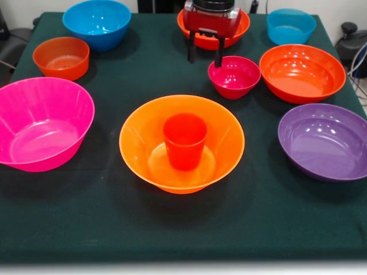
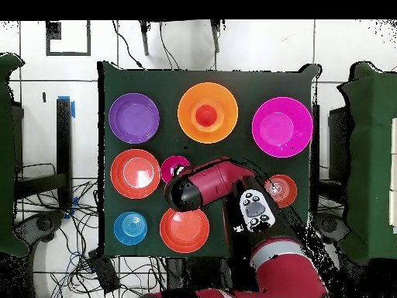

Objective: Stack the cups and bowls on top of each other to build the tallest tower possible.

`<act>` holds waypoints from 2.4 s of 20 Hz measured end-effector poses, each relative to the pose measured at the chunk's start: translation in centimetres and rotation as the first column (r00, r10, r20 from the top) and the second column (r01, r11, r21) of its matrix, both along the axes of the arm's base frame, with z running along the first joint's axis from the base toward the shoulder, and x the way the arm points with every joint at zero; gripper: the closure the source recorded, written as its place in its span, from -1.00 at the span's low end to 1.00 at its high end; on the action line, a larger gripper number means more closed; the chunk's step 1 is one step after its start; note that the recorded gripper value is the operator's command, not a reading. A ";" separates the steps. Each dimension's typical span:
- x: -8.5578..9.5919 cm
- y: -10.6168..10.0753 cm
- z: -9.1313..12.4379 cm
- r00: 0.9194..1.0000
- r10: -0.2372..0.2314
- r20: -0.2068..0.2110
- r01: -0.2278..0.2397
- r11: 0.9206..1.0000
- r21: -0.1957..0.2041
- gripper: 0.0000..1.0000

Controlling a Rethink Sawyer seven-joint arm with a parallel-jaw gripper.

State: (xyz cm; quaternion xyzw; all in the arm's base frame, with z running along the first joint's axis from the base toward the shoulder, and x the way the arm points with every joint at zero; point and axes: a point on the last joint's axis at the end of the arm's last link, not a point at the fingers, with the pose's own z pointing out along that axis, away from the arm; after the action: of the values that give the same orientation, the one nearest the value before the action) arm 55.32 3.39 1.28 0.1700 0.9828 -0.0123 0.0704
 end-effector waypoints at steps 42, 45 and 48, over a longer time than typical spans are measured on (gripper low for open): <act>-2.4 -1.1 -4.0 0.997 -0.026 -0.071 0.025 1.000 -0.016 -1.00; -2.3 -1.0 -4.0 0.998 -0.025 -0.065 0.025 1.000 -0.013 -1.00; -2.2 -1.0 -4.0 0.998 -0.025 -0.061 0.024 1.000 -0.011 -1.00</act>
State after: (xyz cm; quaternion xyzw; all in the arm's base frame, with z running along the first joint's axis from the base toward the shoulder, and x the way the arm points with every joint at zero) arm 53.08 2.39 -2.71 0.1813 0.9823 -0.0234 0.0409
